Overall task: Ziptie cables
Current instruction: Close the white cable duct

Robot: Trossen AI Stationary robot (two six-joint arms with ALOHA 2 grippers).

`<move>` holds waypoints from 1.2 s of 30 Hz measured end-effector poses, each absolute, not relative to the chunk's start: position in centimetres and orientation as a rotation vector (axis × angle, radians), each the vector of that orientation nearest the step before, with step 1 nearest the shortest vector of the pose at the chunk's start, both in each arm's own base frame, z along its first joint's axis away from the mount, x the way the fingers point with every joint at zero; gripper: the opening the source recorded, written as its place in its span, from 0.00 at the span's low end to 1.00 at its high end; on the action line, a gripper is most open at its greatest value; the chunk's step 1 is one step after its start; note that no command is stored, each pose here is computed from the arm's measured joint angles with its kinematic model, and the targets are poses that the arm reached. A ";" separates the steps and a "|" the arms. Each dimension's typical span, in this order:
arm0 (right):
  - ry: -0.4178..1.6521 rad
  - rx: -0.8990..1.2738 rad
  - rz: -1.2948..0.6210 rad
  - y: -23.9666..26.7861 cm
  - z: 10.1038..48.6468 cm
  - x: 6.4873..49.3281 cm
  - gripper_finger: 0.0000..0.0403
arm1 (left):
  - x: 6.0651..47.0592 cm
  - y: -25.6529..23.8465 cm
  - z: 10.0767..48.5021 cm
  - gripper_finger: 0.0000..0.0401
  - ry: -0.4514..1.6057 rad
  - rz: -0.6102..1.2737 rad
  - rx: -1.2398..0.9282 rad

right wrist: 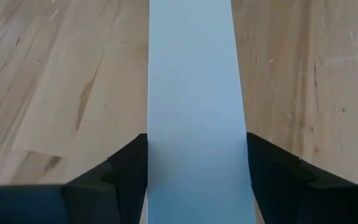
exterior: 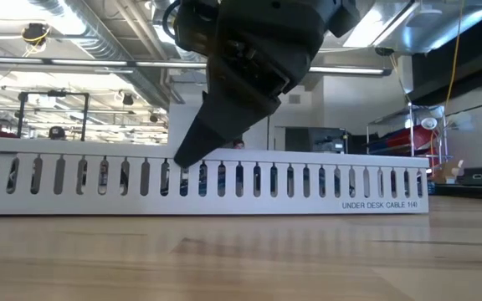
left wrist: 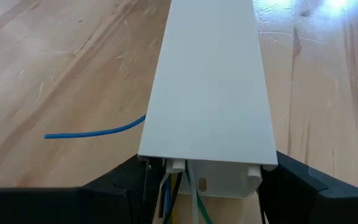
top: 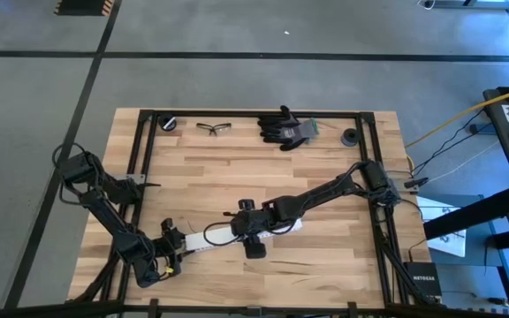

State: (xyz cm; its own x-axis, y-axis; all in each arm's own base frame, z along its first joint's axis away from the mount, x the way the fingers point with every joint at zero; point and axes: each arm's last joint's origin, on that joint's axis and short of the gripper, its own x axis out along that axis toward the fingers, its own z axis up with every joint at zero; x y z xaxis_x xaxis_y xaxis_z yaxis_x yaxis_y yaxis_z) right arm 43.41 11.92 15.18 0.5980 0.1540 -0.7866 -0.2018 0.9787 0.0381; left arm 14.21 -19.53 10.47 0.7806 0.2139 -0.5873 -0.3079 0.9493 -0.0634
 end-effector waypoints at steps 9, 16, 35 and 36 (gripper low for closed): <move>0.901 -0.057 0.211 11.9 15.2 43.4 0.52 | 14.2 -19.5 10.5 0.51 0.612 0.283 -0.155; 0.901 -0.064 0.223 11.9 15.2 43.5 0.52 | 14.2 -19.5 10.5 0.51 0.612 0.283 -0.155; 0.899 -0.059 0.213 12.0 14.5 43.8 0.55 | 14.2 -19.5 10.5 0.51 0.606 0.293 -0.176; 0.899 -0.059 0.213 12.0 14.5 43.8 0.55 | 14.2 -19.5 10.5 0.51 0.606 0.292 -0.176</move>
State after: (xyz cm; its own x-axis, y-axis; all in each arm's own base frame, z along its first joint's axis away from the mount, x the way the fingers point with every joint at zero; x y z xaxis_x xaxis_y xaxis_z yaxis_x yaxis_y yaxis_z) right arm 43.76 12.03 14.49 0.6029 0.1595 -0.7817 -0.2091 0.9772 0.0382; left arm 14.24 -19.51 10.46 0.7825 0.2182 -0.5832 -0.3206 0.9441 -0.0768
